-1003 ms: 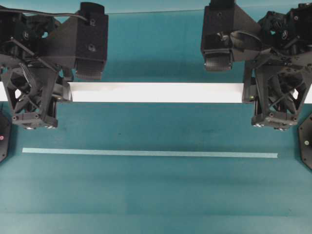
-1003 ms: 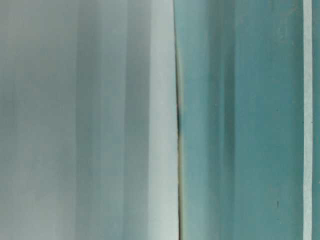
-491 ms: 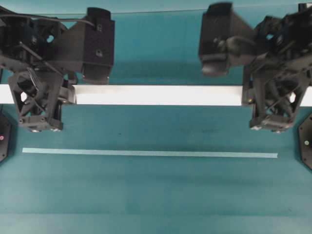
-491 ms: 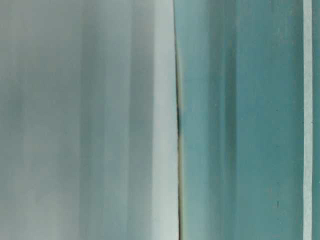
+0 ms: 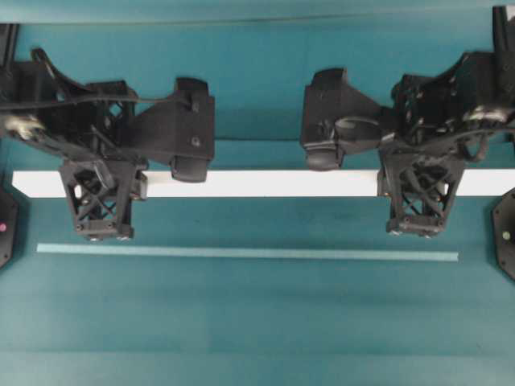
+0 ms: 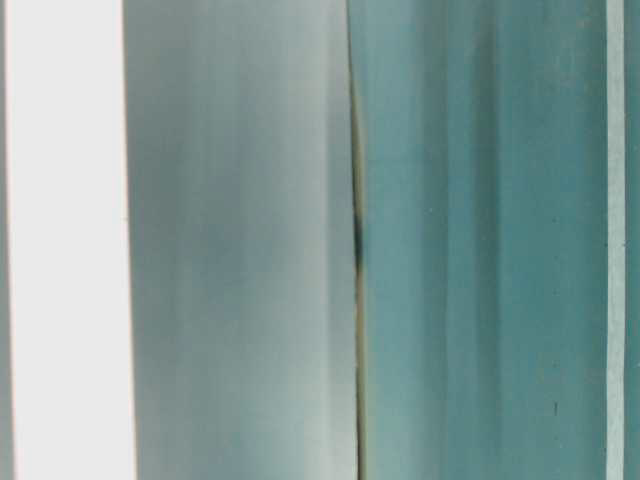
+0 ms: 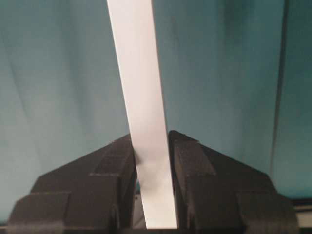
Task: Lift a wooden board with both hands.
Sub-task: 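Hold the board raised steady between both grippers, then lower the board with both grippers back onto the table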
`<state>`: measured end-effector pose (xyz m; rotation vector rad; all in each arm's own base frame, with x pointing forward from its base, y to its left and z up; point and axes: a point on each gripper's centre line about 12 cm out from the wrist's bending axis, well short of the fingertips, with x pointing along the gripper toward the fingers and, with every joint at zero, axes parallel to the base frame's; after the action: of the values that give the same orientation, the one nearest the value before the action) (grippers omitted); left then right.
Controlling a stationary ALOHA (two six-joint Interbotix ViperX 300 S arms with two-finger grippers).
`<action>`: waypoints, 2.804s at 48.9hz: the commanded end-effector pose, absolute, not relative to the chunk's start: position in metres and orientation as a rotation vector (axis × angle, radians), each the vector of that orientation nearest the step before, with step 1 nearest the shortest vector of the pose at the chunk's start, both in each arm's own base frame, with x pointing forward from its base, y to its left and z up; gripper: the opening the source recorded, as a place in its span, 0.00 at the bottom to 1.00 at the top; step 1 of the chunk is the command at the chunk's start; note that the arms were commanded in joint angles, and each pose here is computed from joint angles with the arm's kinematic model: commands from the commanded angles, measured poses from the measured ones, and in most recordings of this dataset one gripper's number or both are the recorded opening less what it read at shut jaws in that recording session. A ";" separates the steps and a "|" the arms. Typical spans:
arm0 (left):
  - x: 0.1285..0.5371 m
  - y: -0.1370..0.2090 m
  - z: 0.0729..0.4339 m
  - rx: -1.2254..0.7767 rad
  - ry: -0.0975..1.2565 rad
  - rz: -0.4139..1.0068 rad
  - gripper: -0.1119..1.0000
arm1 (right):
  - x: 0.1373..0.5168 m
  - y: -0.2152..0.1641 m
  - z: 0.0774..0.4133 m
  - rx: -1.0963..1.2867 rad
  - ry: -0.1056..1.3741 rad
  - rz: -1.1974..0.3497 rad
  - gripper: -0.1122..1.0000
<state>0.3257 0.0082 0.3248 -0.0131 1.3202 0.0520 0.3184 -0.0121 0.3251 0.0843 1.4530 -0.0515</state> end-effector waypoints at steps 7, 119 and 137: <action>0.323 0.007 0.303 -0.014 1.325 0.049 0.25 | 0.318 -0.012 0.295 0.077 1.455 -0.043 0.29; 0.323 -0.002 0.111 -0.119 1.370 0.116 0.25 | 0.325 0.011 0.106 0.041 1.461 0.018 0.29; 0.325 -0.002 0.104 -0.113 1.358 0.109 0.25 | 0.325 0.013 0.099 0.044 1.452 0.018 0.29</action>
<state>0.3236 -0.0044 0.1065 -0.0977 1.3650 0.0981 0.3257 0.0087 0.1055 0.0459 1.4344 0.0079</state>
